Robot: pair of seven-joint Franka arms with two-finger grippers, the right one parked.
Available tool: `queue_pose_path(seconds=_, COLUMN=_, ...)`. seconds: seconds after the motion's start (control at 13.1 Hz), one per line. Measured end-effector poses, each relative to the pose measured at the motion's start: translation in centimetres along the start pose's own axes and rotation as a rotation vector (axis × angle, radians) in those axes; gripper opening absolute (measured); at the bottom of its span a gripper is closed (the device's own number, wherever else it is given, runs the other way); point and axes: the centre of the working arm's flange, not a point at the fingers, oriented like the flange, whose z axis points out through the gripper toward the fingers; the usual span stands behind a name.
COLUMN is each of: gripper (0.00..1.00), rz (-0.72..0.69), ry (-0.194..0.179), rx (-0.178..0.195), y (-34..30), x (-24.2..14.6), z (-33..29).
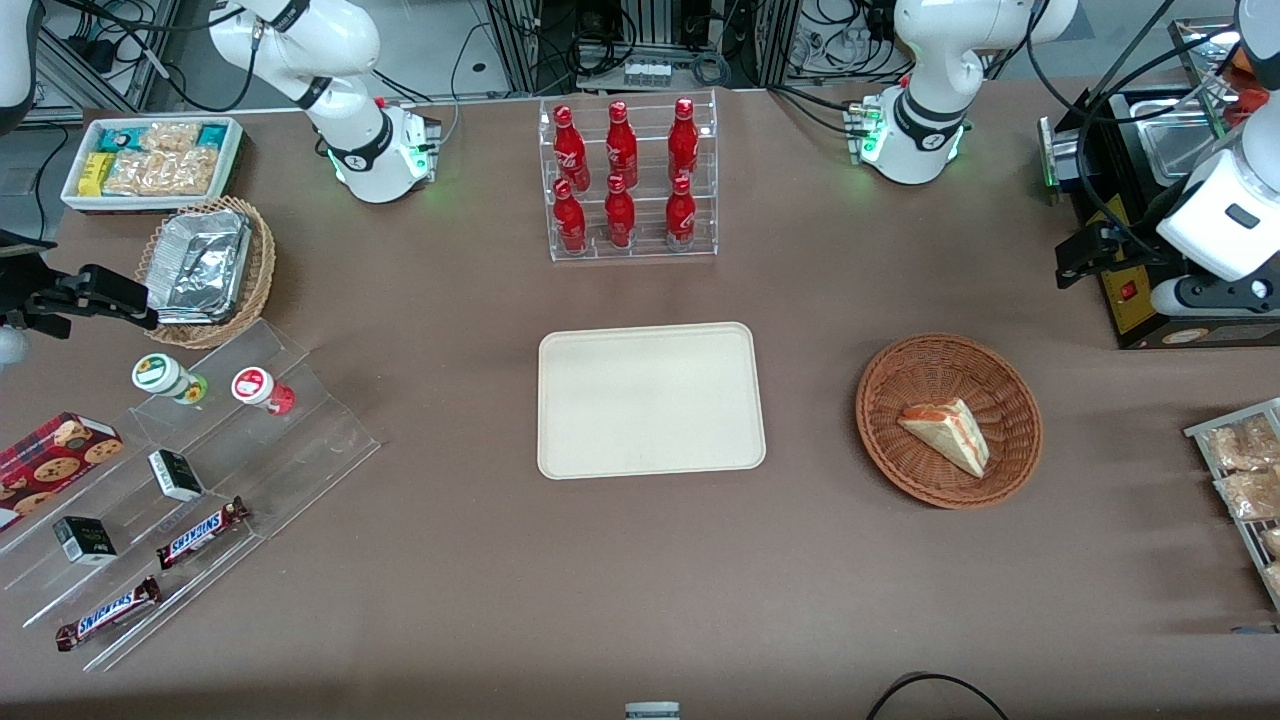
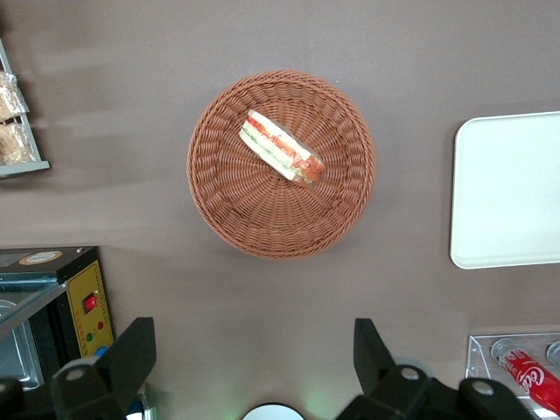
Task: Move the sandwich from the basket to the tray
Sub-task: 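Move the left gripper over the wicker basket toward the sandwich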
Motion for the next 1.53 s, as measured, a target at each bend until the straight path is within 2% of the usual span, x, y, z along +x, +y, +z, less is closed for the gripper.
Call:
queue_pose_path(seconds=0.38, gripper=1.0, rz=-0.002, ry=0.006, rx=0.0, y=-0.1, x=0.2, z=0.0)
queue_pose_path(seconds=0.69, gripper=1.0, rz=-0.062, ry=0.016, rx=-0.002, y=0.2, x=2.9, z=3.3)
queue_pose_path(seconds=0.84, gripper=1.0, rz=-0.141, ry=0.023, rx=-0.004, y=0.6, x=4.2, z=6.8)
queue_pose_path(seconds=0.99, gripper=1.0, rz=-0.237, ry=0.012, rx=-0.003, y=1.1, x=4.6, z=10.3)
queue_pose_path(seconds=1.22, gripper=1.0, rz=-0.363, ry=0.048, rx=-0.013, y=1.4, x=4.8, z=15.4)
queue_pose_path(seconds=1.53, gripper=1.0, rz=-0.527, ry=0.077, rx=-0.029, y=1.5, x=4.1, z=21.1)
